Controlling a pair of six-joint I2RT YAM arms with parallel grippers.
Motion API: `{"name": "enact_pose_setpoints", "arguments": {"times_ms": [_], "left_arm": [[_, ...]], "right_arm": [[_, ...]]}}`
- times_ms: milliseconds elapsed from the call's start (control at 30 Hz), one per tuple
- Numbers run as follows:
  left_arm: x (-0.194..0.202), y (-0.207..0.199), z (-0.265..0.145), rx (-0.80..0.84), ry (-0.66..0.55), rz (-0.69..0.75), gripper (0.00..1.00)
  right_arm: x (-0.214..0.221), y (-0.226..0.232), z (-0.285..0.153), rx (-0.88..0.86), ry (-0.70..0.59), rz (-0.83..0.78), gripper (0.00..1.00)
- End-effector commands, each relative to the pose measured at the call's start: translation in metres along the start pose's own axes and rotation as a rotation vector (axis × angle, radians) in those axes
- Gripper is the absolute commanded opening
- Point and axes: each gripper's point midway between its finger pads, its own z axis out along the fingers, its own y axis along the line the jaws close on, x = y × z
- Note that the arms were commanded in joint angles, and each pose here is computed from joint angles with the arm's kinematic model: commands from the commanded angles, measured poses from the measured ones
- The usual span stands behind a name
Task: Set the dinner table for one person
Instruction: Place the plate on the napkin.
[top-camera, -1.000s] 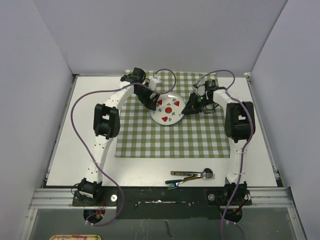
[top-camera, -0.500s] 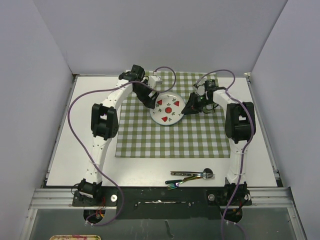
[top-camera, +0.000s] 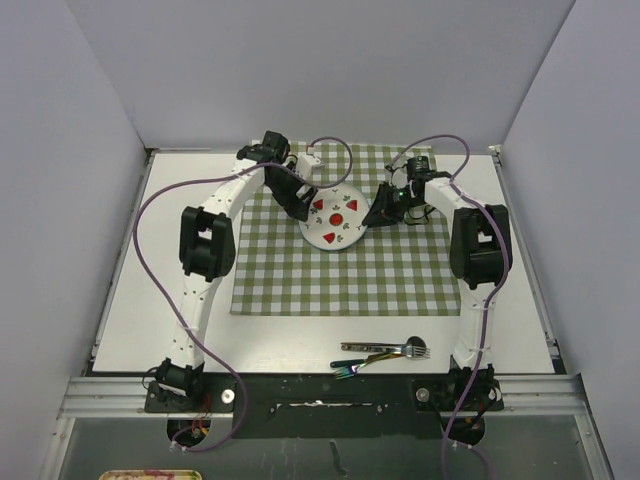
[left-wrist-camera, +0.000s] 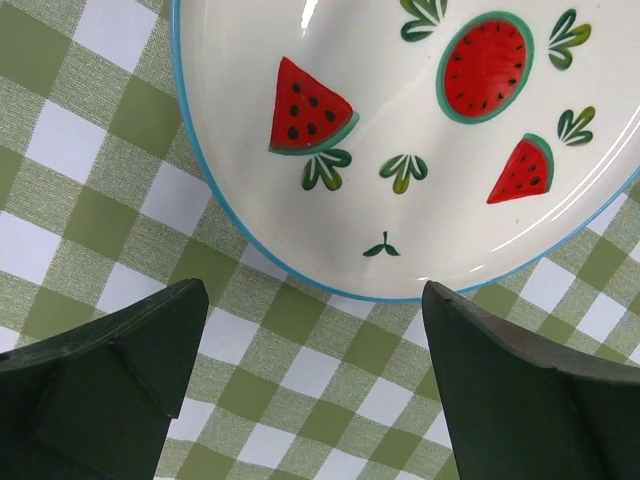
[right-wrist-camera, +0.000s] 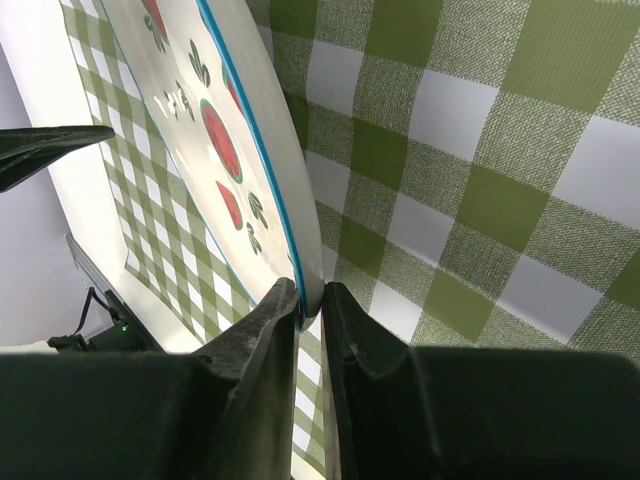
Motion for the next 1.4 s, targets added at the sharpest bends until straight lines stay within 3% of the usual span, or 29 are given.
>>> {"name": "enact_pose_setpoints", "arguments": {"times_ms": [0, 1367], "left_arm": [[-0.03, -0.011, -0.035, -0.026, -0.069, 0.067, 0.89], [-0.014, -0.019, -0.026, -0.001, -0.023, 0.073, 0.89]], "right_arm": [[-0.02, 0.04, -0.028, -0.049, -0.09, -0.115, 0.01], [-0.019, 0.019, -0.012, 0.008, -0.057, -0.065, 0.15]]}}
